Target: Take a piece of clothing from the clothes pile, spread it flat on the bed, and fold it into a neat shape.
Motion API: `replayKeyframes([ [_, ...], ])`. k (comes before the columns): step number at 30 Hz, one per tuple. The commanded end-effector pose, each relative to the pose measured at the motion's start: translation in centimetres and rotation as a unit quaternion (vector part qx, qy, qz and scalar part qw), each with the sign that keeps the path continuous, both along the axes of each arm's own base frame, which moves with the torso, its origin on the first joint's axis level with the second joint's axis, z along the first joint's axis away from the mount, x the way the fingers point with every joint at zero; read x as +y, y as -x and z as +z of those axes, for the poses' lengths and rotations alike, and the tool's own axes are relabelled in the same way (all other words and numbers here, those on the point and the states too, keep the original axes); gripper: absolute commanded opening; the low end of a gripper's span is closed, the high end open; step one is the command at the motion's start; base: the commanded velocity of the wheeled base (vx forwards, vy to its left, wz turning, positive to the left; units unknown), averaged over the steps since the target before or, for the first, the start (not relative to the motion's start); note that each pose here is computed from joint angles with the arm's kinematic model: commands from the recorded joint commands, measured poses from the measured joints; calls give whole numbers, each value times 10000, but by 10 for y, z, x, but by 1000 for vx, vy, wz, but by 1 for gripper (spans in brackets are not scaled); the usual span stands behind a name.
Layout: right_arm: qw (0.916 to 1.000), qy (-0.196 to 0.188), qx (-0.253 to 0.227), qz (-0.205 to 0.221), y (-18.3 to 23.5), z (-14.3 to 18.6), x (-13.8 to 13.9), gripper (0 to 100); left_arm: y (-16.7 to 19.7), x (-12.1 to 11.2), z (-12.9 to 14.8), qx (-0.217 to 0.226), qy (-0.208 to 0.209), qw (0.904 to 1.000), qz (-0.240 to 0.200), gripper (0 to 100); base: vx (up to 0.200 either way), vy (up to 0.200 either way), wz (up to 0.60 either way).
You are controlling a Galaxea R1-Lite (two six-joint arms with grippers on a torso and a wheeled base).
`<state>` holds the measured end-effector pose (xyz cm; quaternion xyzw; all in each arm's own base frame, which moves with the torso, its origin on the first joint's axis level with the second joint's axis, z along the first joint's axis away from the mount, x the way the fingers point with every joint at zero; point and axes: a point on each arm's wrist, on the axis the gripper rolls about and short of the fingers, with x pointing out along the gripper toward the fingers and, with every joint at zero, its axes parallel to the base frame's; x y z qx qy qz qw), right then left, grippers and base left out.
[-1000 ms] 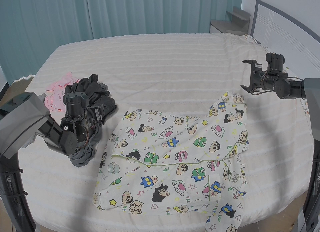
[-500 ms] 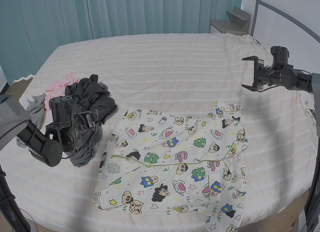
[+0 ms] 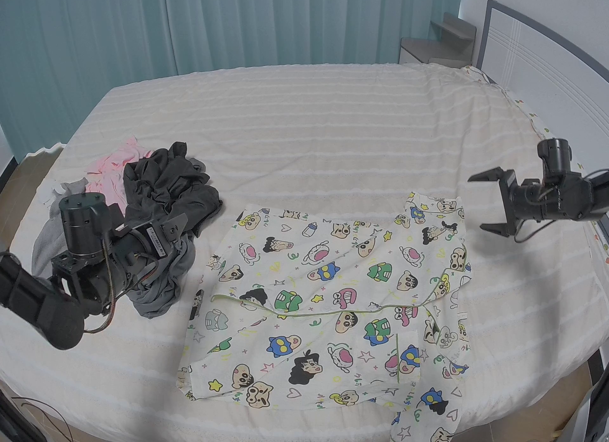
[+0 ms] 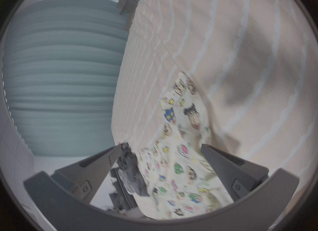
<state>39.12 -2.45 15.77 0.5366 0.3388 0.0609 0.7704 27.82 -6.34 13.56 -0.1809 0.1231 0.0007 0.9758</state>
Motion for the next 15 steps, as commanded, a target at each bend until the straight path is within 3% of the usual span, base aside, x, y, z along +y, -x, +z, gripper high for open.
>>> replayKeyframes([
  [1,9716,1180,-699,1930,173,-77,-20,100,139,12,28,-32,2548,9525,-1669,100,0,0,0],
  [5,9631,1239,-387,2359,177,-111,-18,100,147,14,30,23,2619,9502,-1690,100,0,0,0],
  [9,9433,1549,-322,2918,183,-141,-19,100,147,14,30,213,2596,9511,-1662,100,0,0,0],
  [15,9370,1483,-194,3158,175,-157,-14,100,141,13,25,450,2550,9537,-1529,100,0,0,0],
])
